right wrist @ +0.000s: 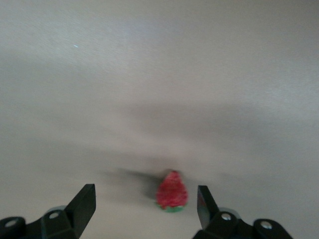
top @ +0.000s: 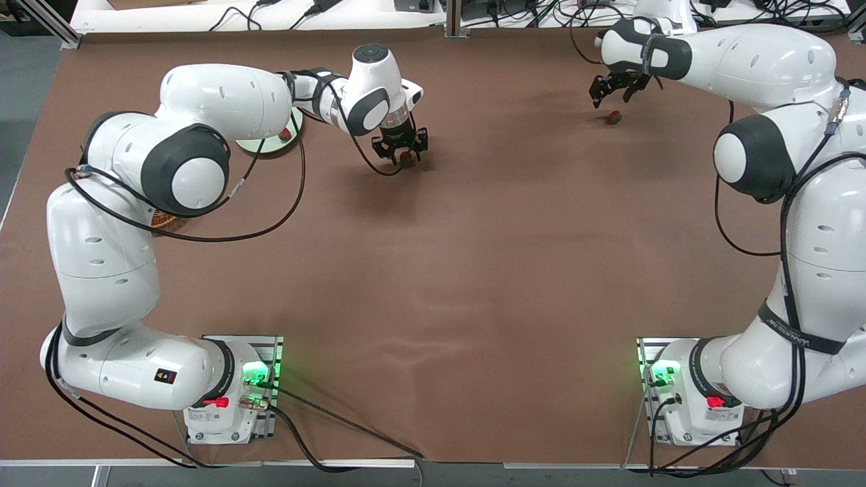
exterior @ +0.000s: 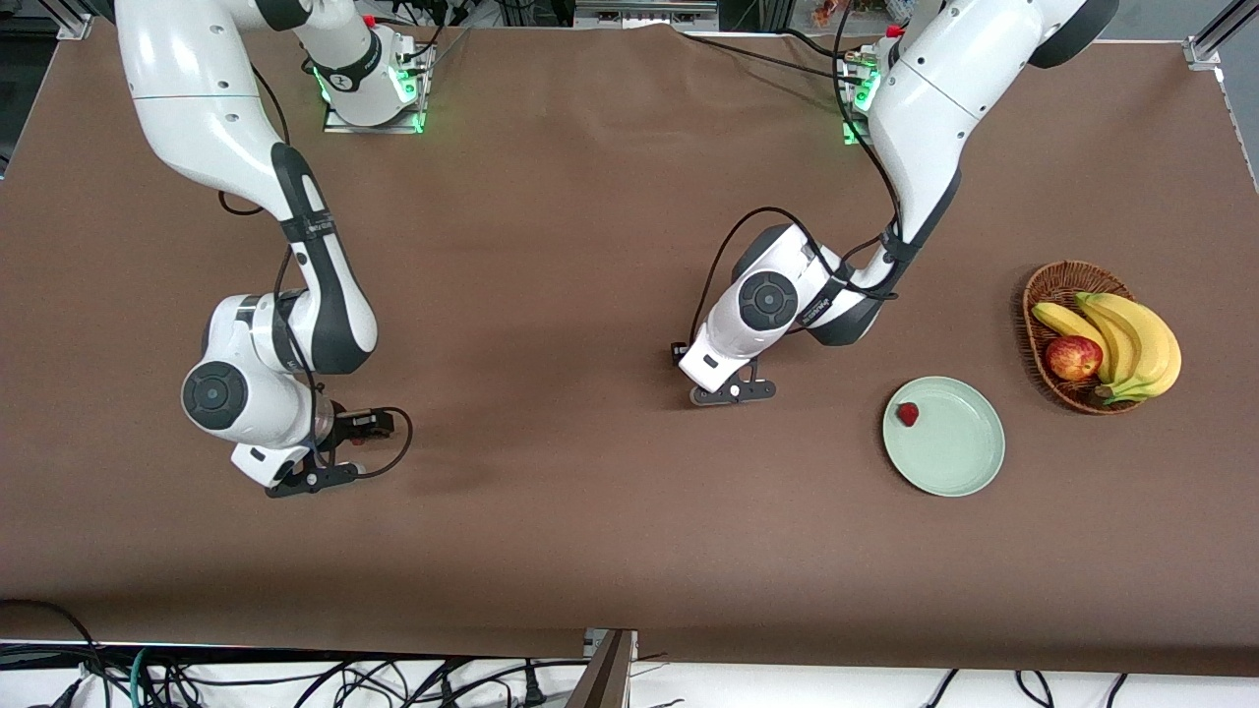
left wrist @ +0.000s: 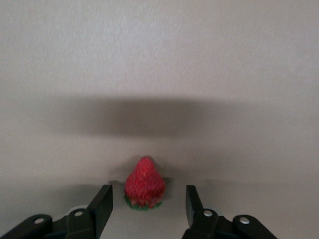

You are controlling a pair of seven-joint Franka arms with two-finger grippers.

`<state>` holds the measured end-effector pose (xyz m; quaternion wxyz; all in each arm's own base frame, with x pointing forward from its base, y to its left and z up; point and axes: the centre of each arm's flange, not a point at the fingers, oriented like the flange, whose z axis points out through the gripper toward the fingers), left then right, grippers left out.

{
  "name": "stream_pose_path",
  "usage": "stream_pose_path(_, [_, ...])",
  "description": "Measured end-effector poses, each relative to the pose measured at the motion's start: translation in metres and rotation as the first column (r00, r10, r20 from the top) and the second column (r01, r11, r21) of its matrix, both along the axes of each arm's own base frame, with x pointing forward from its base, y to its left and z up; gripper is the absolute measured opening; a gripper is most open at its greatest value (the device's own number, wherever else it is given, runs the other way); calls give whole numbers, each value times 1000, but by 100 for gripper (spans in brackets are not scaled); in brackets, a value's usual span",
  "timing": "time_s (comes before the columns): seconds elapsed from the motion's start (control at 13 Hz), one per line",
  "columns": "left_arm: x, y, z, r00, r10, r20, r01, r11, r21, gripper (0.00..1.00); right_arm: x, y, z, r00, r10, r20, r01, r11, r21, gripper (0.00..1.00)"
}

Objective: Collect all strawberries into plate
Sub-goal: 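Carry the strawberry to the plate with the left gripper while the right gripper grasps another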

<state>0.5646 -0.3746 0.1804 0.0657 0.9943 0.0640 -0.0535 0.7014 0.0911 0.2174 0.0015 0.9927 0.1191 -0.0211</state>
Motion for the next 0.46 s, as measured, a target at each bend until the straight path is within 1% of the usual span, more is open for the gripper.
stream_pose_path(0.15, [3,4,-3,1000,-3,14,3,1000,9,66,-5,-14,-15,1000,13,6,-13,1000,-3,89])
stream_pose_path(0.23, [3,5,-4,1000,-3,13,3,1000,10,57,-9,-16,-22,1000,17,8,-17,1000,-4,84])
stream_pose_path(0.31, [3,5,-5,1000,-3,12,3,1000,11,44,-10,-17,-26,1000,20,8,-20,1000,-5,83])
stream_pose_path(0.39, [3,6,-5,1000,-2,12,2,1000,11,33,-12,-17,-29,1000,23,5,-23,1000,-6,74])
stream_pose_path(0.46, [4,6,-5,1000,0,12,-1,1000,11,32,-13,-17,-32,1000,23,0,-23,1000,-6,67])
